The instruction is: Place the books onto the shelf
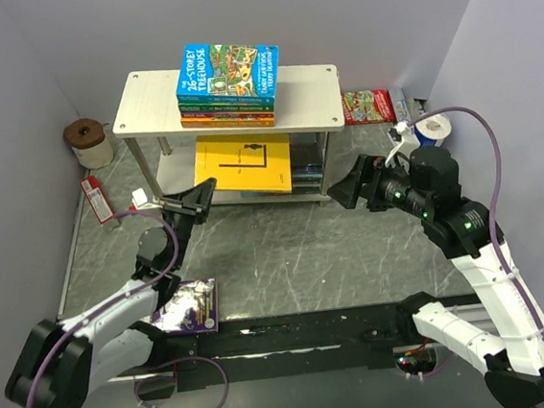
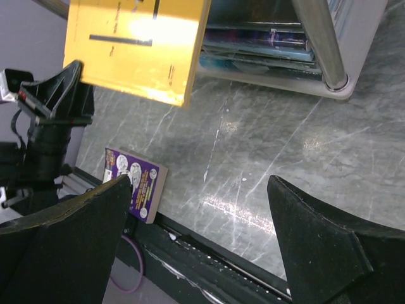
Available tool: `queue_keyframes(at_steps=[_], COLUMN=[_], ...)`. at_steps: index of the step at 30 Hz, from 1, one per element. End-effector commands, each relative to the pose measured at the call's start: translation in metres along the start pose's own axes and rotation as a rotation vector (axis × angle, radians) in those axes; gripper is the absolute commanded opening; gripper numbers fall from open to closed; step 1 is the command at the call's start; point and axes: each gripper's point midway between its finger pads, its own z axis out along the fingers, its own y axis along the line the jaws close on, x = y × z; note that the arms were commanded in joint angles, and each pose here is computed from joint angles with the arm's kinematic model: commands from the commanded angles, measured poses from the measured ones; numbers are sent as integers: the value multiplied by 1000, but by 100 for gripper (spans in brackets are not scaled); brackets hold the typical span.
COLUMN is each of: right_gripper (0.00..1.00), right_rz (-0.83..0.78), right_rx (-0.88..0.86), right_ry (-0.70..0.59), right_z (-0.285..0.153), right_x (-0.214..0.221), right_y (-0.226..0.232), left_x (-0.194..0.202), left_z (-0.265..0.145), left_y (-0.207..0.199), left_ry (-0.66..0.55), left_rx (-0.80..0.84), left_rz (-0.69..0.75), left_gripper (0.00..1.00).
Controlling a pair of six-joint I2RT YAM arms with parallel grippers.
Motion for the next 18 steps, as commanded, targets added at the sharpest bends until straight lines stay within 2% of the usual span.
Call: queue_keyframes(at_steps=[1, 11, 18], right_gripper=[95, 95, 95], right_rz=[-28, -13, -3], right_rx=[20, 90, 118], right_ry=[-62, -134, -159], right_z=[-10, -12, -10], right_x=[-11, -20, -23], right_y=[-2, -18, -25], left_x=[-23, -6, 8], left_z=[13, 76, 101], left_y=[-101, -80, -49], left_ry=[-27, 43, 80], left_rx=[352, 314, 242], left_rz=[-144, -113, -99], left_gripper=[2, 1, 1])
